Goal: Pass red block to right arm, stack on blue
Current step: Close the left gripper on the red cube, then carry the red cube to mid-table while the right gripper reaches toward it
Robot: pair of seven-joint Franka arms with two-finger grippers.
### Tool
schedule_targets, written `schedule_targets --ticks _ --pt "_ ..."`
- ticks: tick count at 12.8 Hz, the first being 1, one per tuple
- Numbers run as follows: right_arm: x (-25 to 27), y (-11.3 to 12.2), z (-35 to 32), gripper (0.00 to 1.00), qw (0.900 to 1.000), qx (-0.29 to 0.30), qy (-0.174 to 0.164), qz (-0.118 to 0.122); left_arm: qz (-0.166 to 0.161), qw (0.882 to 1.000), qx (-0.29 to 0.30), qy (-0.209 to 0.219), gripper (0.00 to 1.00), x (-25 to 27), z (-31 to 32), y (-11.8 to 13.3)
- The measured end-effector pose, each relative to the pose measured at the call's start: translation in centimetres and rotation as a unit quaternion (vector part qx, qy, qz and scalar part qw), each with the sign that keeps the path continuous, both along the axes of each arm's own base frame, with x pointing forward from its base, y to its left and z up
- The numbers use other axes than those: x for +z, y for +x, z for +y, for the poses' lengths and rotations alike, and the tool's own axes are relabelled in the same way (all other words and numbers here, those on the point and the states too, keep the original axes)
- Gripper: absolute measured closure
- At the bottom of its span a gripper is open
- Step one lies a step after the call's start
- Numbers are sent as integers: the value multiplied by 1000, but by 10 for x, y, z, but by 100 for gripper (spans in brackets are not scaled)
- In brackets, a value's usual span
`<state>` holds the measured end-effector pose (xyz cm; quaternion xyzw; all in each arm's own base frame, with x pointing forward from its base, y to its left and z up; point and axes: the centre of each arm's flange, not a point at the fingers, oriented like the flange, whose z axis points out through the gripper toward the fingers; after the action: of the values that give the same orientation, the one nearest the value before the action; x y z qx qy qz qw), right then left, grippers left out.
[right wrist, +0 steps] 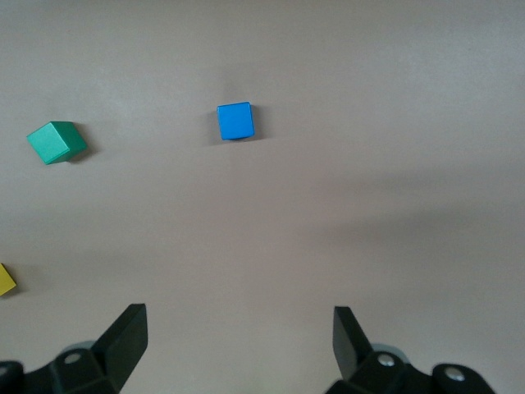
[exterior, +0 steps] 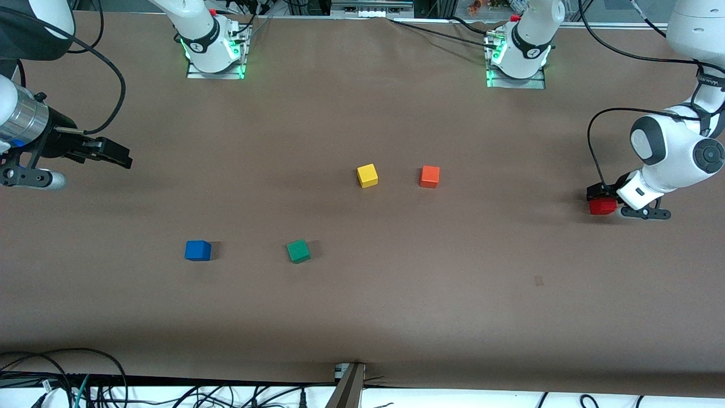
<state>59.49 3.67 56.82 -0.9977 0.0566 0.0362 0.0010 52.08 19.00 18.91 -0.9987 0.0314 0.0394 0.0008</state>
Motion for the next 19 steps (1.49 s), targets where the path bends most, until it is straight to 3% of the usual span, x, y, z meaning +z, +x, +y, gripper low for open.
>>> schedule_targets --ticks 3,4,6,7,8,13,16,19 --pt "1 2 -2 0 1000 -1 0 -6 -2 1000 0 1 7 1 0 2" --pt "1 2 -2 0 1000 -2 0 -8 -3 1000 0 1 14 2 0 2" --pt "2 3 -2 0 1000 -2 1 -11 -9 1000 0 3 37 7 2 7" --pt "2 3 -2 0 1000 -2 1 -11 -12 1000 0 4 37 9 3 10" --pt "2 3 -2 0 1000 -2 1 -12 -13 1000 0 5 44 10 3 11" --pt "3 4 -2 0 1000 -2 1 -18 -26 1000 -3 6 44 21 2 22" --pt "3 4 -2 0 1000 -2 1 -19 -29 999 -41 -11 44 50 -41 54" --pt "3 5 -2 0 1000 -2 1 -19 -54 993 -104 -33 44 81 -116 88"
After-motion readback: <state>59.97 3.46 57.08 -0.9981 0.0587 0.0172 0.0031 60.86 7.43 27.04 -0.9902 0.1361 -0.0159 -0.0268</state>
